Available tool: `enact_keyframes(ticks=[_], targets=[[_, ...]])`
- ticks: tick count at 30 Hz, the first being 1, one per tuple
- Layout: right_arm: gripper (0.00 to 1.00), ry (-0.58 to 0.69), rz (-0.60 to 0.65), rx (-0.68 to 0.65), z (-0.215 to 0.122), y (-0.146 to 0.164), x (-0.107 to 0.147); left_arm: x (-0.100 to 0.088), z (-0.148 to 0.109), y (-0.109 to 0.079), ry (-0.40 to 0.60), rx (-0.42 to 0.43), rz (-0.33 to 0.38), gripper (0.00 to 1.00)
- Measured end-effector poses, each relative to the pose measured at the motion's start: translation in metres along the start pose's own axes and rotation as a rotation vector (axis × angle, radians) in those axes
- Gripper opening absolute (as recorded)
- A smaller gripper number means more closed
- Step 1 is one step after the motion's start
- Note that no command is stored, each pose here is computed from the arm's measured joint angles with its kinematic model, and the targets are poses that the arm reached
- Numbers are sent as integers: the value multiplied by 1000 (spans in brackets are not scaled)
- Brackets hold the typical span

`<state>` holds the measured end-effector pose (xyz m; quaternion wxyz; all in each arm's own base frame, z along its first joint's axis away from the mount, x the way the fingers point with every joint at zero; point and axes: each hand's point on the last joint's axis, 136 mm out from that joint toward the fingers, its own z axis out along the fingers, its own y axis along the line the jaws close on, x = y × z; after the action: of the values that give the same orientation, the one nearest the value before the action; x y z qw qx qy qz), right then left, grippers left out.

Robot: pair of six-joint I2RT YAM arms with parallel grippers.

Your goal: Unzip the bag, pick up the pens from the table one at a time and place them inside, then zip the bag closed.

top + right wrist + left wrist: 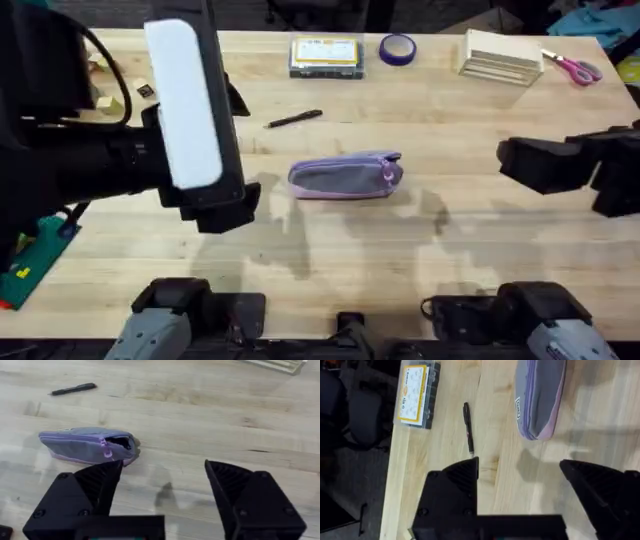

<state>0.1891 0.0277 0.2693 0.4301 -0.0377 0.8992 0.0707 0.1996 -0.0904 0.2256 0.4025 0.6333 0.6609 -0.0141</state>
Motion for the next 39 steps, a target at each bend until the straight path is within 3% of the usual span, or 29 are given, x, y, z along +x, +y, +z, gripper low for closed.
enact_keyframes(ticks=[12, 23, 33, 39], targets=[[997, 0, -30, 0, 0, 0, 0, -3, 4, -6, -32, 47, -2, 993], [998, 0, -37, 0, 0, 0, 0, 21, 56, -8, -40, 277, -160, 993], [998, 0, -41, 0, 0, 0, 0, 31, 103, -6, -133, 409, -271, 993], [998, 0, -41, 0, 0, 0, 0, 32, 117, -10, -185, 460, -324, 993]])
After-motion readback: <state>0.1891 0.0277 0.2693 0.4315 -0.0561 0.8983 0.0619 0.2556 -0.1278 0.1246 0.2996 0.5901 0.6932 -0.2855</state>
